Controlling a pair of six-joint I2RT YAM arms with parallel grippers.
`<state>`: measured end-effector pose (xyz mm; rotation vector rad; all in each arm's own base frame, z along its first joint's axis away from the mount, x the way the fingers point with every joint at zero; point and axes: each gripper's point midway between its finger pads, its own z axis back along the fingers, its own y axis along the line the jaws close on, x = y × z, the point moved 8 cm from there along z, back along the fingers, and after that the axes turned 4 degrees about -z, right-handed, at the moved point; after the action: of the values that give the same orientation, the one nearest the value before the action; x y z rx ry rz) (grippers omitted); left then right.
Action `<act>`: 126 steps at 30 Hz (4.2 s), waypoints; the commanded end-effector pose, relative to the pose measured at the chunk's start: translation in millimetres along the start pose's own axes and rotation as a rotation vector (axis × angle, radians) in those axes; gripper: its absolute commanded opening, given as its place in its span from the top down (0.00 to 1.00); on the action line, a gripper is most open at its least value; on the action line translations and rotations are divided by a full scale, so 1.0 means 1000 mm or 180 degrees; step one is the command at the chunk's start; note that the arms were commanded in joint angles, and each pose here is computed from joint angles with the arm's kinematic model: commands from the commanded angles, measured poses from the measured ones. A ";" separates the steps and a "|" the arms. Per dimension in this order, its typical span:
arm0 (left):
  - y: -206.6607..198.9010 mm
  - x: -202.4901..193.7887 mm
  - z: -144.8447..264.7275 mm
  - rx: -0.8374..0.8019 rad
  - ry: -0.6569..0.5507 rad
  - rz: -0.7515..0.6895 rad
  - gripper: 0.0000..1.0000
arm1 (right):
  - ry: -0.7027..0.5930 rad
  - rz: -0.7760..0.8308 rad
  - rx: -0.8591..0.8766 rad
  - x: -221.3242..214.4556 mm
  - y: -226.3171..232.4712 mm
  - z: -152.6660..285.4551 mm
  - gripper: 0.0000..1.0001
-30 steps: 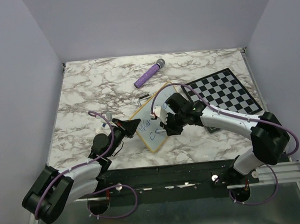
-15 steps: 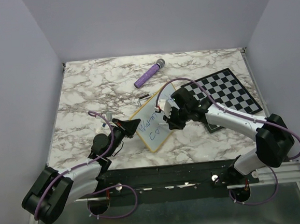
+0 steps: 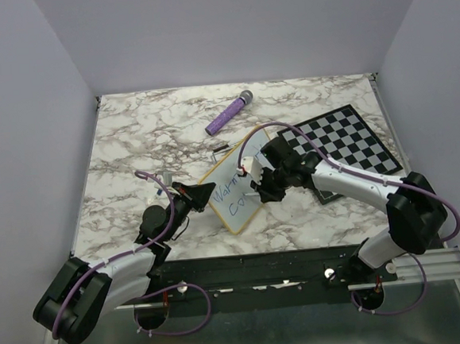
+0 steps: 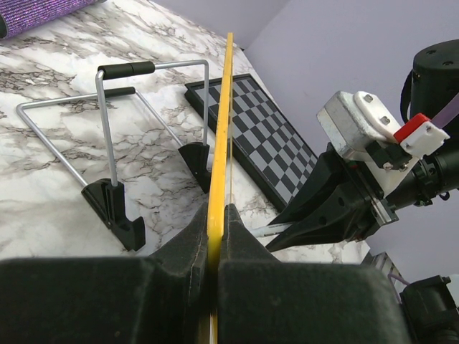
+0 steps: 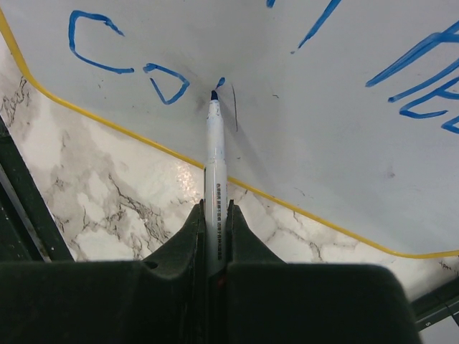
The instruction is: Write a sentence on the whiteboard
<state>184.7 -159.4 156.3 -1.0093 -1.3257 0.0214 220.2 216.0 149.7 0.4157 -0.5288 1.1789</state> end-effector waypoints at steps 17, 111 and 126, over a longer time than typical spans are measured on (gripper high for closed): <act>-0.003 -0.001 0.004 -0.0138 0.0022 -0.0105 1.00 | 0.0175 0.0000 0.0162 -0.010 0.004 -0.006 0.99; -0.002 -0.003 0.007 -0.0140 0.0059 -0.0162 1.00 | -0.0469 0.0035 -0.0013 -0.013 -0.020 0.037 1.00; -0.004 -0.001 0.005 -0.0152 0.0068 -0.0167 1.00 | -0.0403 0.0149 -0.0072 -0.019 -0.027 0.030 0.99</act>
<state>183.4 -158.2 158.7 -0.9993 -1.3455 -0.0072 230.0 175.8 164.7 0.4724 -0.6379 1.1831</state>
